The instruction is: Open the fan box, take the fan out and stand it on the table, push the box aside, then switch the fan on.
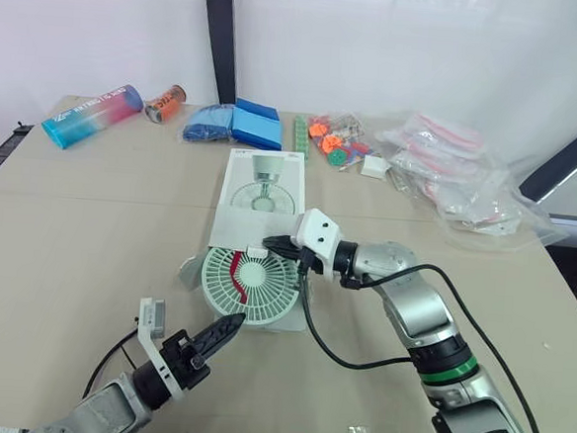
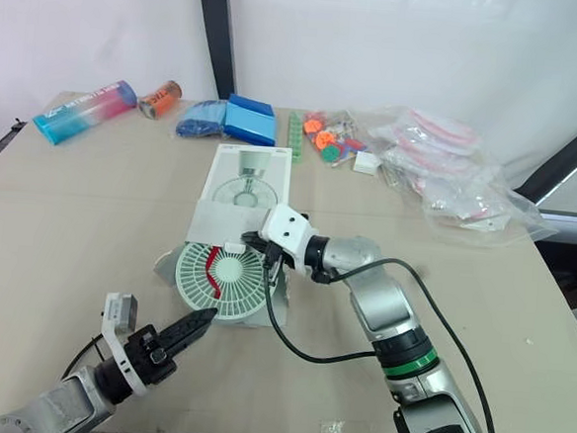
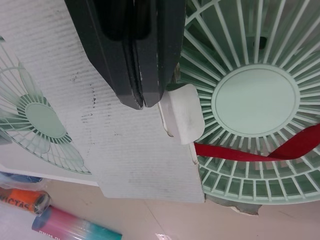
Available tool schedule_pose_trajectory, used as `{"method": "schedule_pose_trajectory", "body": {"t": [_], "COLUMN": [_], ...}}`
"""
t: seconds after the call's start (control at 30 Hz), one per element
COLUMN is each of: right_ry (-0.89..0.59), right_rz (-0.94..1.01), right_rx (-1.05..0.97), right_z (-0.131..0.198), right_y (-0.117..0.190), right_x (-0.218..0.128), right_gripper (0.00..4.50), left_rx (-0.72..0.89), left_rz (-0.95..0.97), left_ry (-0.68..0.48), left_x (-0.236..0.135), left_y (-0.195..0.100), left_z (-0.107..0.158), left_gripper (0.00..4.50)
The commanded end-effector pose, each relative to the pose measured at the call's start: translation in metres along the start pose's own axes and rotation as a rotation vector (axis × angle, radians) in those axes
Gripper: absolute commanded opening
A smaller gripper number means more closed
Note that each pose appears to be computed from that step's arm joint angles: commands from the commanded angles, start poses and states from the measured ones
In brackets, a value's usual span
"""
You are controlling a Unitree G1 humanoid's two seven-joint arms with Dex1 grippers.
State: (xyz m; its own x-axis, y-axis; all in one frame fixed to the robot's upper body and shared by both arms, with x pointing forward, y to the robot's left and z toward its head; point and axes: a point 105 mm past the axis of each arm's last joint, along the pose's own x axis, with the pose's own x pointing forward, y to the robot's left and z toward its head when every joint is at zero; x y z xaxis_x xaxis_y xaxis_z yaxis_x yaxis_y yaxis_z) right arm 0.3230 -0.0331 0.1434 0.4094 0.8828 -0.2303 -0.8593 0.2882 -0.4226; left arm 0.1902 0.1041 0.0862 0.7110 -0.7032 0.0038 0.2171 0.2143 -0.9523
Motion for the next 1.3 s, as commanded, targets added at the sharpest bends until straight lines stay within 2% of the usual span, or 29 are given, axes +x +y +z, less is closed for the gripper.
{"method": "schedule_pose_trajectory", "body": {"t": [0.03,0.13,0.17,0.2,0.23,0.4,0.67,0.97,1.3], "right_ry": [0.061,0.058,0.058,0.058,0.058,0.056,0.052,0.059,0.065], "right_rz": [0.013,0.015,0.015,0.015,0.016,0.021,0.028,0.024,0.024], "right_rx": [0.038,0.038,0.039,0.039,0.039,0.039,0.036,0.023,0.022], "right_z": [-0.018,-0.018,-0.018,-0.018,-0.018,-0.018,-0.017,-0.017,-0.018], "right_y": [0.006,0.007,0.007,0.007,0.007,0.009,0.010,0.007,0.008], "right_x": [0.004,0.004,0.004,0.004,0.004,0.004,0.006,0.003,0.001], "right_gripper": [0.00,0.00,0.00,0.00,0.00,0.00,0.00,0.00,0.00], "left_rx": [-0.004,0.006,0.011,0.021,0.021,0.045,0.033,-0.036,-0.050], "left_rz": [0.041,0.046,0.047,0.045,0.037,0.015,0.026,-0.028,-0.063], "left_ry": [0.042,0.052,0.053,0.053,0.044,0.013,-0.128,-0.098,-0.068], "left_x": [-0.004,-0.003,-0.002,-0.002,-0.001,-0.008,-0.012,0.008,0.012], "left_y": [0.006,0.008,0.009,0.009,0.007,-0.001,-0.005,-0.008,-0.006], "left_z": [-0.009,-0.009,-0.008,-0.007,-0.004,0.010,0.042,0.040,0.042], "left_gripper": [0.99,0.99,2.03,2.15,2.65,4.29,4.29,4.29,4.29]}}
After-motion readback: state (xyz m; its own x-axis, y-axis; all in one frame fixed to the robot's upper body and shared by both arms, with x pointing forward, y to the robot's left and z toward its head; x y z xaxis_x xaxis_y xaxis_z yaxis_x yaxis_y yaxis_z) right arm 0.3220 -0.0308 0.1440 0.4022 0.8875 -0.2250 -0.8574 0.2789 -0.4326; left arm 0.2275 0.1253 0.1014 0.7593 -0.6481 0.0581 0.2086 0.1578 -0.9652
